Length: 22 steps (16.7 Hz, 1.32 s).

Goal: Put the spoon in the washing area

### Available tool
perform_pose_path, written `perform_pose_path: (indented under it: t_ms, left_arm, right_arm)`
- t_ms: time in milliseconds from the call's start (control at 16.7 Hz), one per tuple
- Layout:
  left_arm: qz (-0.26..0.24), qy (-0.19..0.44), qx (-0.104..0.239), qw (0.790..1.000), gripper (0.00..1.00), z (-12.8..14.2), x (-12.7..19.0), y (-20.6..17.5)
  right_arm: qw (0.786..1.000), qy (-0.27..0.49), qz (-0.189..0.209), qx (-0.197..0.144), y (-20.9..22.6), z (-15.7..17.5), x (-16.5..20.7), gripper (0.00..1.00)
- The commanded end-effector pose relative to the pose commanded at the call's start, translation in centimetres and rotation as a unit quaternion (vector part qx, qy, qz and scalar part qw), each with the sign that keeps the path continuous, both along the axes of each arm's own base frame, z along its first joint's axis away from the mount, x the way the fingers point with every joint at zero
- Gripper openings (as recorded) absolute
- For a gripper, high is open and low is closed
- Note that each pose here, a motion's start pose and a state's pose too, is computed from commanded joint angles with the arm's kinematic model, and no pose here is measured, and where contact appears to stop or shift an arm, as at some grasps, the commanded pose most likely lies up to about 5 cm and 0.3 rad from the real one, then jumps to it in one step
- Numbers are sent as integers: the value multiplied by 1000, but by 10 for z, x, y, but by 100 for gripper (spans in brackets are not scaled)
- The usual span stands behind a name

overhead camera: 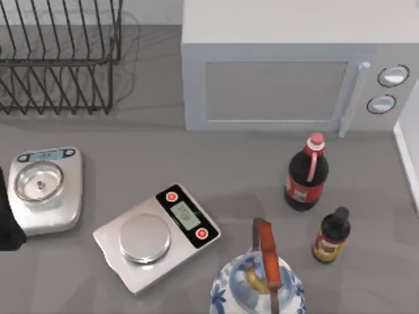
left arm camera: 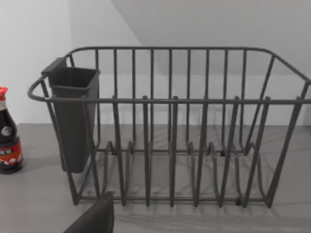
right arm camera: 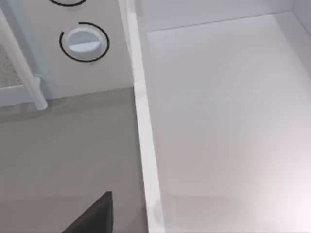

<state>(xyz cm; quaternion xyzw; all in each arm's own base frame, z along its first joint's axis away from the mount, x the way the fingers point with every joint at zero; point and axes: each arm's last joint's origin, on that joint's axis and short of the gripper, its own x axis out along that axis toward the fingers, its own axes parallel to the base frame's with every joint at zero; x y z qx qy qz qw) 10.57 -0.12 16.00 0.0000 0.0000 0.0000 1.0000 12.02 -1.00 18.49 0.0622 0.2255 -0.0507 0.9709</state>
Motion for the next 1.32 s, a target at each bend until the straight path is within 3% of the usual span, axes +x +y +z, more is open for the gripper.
perform_pose_path:
  t_ms: [120,240,420,660,900,1320]
  left_arm:
    - [0,0,0,1000,100,0,0,0]
    - [0,0,0,1000,100,0,0,0]
    - [0,0,0,1000,100,0,0,0]
    - [0,0,0,1000,100,0,0,0]
    - [0,0,0,1000,100,0,0,0]
    - [0,0,0,1000,100,0,0,0]
  right_arm:
    - [993,108,-26,28,-5,3,12,100]
    - [973,215,-56,56,-10,5,25,100]
    - [928,345,-101,94,-19,7,45,100]
    - [866,460,-148,128,-31,8,68,100]
    - [835,505,-169,143,-37,8,80,100]
    - [834,506,-168,142,-37,-1,81,100]
